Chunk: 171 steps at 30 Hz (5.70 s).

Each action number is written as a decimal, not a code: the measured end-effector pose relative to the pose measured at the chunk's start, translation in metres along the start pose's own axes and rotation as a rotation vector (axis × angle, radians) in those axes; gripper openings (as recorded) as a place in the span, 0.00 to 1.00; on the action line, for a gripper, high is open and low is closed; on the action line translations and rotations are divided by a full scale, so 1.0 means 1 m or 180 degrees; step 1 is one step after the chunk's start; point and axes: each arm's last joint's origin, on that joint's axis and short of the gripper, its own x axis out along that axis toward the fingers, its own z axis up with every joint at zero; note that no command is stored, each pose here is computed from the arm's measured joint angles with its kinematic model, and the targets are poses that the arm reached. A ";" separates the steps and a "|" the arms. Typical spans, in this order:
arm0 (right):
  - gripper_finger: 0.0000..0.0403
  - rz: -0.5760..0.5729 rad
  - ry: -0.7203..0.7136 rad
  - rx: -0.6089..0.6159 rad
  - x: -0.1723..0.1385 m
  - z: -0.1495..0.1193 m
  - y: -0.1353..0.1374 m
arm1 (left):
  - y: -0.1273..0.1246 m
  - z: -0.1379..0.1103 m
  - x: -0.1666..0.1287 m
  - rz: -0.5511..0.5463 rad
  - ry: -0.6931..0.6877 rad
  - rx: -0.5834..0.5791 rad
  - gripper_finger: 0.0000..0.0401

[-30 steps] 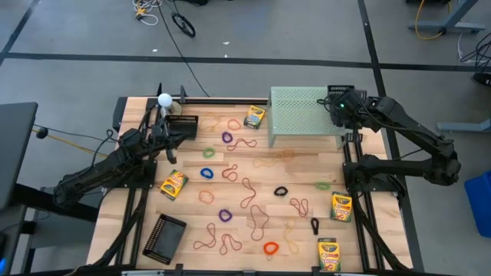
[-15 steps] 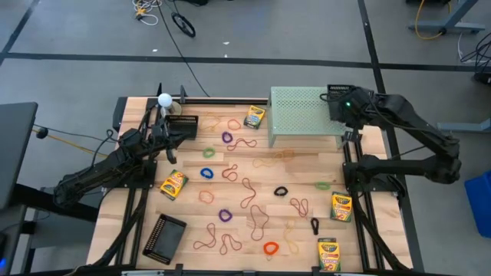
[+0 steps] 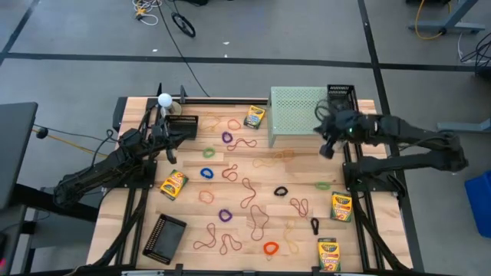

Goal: Pick & Place Office Desk Supplies
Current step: Put the top black basket on the shelf

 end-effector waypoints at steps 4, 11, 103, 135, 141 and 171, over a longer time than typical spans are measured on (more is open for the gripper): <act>0.02 0.0322 -0.0394 0.0082 0.017 -0.003 0.030 | 0.000 0.000 0.000 0.0000 0.0000 -0.0001 0.02; 0.01 0.0674 -0.0915 0.0178 0.048 -0.022 0.083 | 0.000 0.000 0.000 0.0001 -0.0001 -0.0001 0.02; 0.02 0.0709 -0.0894 0.0433 0.134 -0.041 0.161 | 0.019 0.019 0.083 0.1486 0.2612 -0.0720 0.36; 0.02 0.0854 -0.0893 0.0333 0.133 -0.041 0.163 | -0.055 0.033 0.135 0.0062 0.3332 0.0063 0.02; 0.02 0.1210 -0.0790 0.0302 0.121 -0.044 0.170 | -0.119 0.034 0.138 -0.0882 0.2780 0.0095 0.02; 0.02 0.1059 -0.0914 0.0432 0.042 -0.077 0.197 | -0.217 -0.052 0.248 -0.1150 0.2890 0.0176 0.18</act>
